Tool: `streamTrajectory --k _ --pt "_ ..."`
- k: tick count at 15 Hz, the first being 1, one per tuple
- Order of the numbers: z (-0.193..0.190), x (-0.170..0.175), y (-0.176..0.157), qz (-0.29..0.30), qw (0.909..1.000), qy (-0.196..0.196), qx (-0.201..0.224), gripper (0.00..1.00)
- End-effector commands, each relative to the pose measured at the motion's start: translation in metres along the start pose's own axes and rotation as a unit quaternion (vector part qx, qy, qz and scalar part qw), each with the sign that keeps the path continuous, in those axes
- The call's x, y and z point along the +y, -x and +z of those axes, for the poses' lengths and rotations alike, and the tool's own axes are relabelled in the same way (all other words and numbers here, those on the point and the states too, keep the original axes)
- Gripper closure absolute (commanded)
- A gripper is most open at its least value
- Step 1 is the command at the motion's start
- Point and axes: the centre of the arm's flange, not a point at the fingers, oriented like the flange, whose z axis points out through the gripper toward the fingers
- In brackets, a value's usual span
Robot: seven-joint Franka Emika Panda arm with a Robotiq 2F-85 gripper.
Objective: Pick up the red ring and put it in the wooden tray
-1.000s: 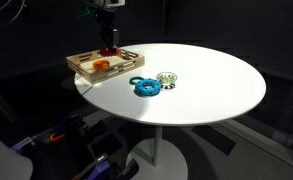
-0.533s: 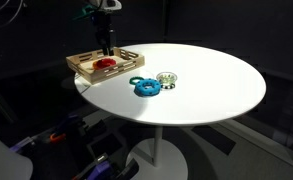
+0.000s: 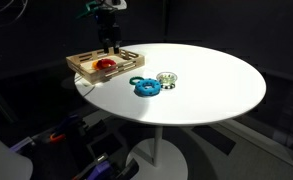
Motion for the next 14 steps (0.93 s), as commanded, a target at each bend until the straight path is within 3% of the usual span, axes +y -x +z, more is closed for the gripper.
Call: streamTrajectory --k 1,8,14 --pt "-0.022 0.027 -0.005 -0.005 0.9997 -0.008 -0.023 0.0" --pt "-0.064 0.076 -0.003 -0.034 0.992 -0.1 -0.068 0.0" --pt "-0.116 0.122 0.008 -0.001 0.9949 -0.076 -0.066 0.0"
